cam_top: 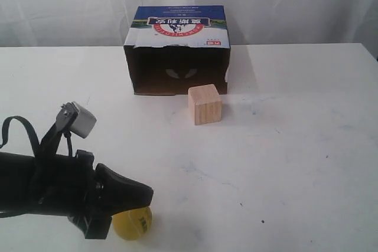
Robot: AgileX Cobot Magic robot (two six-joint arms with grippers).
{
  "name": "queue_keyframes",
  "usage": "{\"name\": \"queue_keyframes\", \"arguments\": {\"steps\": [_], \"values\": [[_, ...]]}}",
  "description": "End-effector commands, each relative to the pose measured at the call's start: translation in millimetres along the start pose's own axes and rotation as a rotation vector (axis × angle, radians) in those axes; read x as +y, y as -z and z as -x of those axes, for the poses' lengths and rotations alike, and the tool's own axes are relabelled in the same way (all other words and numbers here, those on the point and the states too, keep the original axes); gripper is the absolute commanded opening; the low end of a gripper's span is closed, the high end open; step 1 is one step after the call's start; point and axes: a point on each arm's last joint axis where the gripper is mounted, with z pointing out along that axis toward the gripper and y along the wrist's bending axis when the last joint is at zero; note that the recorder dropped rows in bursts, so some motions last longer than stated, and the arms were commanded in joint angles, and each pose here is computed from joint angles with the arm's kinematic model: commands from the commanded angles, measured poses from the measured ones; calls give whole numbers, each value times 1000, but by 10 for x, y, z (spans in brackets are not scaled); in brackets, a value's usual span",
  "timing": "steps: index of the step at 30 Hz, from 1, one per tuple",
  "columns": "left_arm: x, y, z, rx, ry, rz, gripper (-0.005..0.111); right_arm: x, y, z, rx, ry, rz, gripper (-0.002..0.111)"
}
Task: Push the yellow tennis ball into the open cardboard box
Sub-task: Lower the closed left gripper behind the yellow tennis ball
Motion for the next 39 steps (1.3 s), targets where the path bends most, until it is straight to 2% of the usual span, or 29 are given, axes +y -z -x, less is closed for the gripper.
{"name": "queue_keyframes", "arguments": {"steps": [1,16,28,34,37,39], "values": [[80,-25,-47,21,-24,71,0,-1,1,7,-17,3,-3,0],[112,-50,-74,41,-64,79,0,-1,1,7,-17,3,-3,0],[261,-202,-243,137,-23,77,0,-1,1,7,-17,3,-3,0],[360,-256,-326,182,6,121,0,-1,1,7,-17,3,-3,0],[397,-284,-334,171,-2,132,0,-1,1,7,-17,3,-3,0],[410,-295,-345,176,-49,130,0,-1,1,7,-17,3,-3,0]]}}
